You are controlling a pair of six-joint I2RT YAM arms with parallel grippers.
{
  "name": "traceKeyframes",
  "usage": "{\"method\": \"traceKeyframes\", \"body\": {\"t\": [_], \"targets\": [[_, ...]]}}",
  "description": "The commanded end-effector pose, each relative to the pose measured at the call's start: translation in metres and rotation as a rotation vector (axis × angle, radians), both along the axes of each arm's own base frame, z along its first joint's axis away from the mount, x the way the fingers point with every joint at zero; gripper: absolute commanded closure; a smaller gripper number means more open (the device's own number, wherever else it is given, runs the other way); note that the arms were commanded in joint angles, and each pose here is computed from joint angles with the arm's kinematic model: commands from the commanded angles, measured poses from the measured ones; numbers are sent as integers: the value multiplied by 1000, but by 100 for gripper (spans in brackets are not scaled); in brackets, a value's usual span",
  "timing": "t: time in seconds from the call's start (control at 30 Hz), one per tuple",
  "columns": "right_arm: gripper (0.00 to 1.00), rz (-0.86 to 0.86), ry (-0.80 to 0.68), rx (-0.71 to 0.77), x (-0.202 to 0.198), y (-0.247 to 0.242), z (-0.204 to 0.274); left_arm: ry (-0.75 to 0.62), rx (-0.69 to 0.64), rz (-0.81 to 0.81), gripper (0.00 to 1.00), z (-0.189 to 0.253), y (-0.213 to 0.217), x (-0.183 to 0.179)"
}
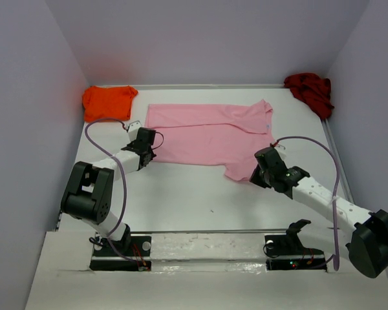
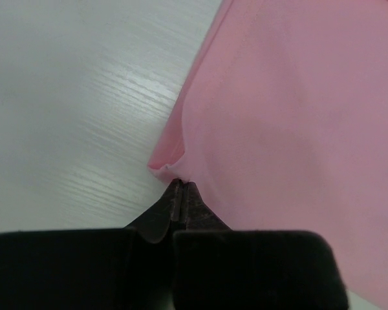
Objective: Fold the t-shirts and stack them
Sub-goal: Fold the tshirt
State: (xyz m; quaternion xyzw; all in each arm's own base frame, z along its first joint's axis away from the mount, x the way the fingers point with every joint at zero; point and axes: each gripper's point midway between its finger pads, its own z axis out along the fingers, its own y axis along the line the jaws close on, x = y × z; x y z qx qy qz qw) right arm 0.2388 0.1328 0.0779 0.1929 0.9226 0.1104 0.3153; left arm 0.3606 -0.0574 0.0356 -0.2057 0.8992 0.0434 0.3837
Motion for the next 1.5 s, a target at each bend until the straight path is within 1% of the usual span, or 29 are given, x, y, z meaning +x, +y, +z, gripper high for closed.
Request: {"method": "traceKeyframes", "body": {"t": [0.0,0.23,0.3,0.63,0.67,0.87,1.0,1.07,1.1,1.2,1.3,1.47], "targets": [[100,-8,-86,-17,9,-5,23,-68,-14,-22,100,21,-7,8],[100,-33,-156,-53,25,-10,50,-108,-45,-62,100,41,-21,20],[100,-48,-170,-68,30,-12,54,-102,-36,-71,100,44,-23,20],[100,-114,-206,-145,58,-15,71,-165,-35,-75,100,74,-26,37],[100,-141,-220,-166,62,-20,73,-147,-27,-75,100,73,-25,34],[100,-222,-262,-251,73,-39,91,-161,4,-54,100,80,-17,36],[100,-325,-284,-307,82,-68,100,-166,-14,-38,100,79,-12,37],[100,-341,-288,-325,86,-72,103,-171,-25,-36,100,80,-11,38],[100,-366,-271,-340,89,-80,98,-176,-30,-34,100,82,-10,39],[100,-393,-251,-336,95,-83,93,-190,-49,-31,100,86,-9,42],[100,-421,-218,-373,105,-89,79,-203,-63,-26,100,93,-5,46],[100,-411,-207,-385,127,-79,74,-225,-57,-39,100,108,-7,60]]}}
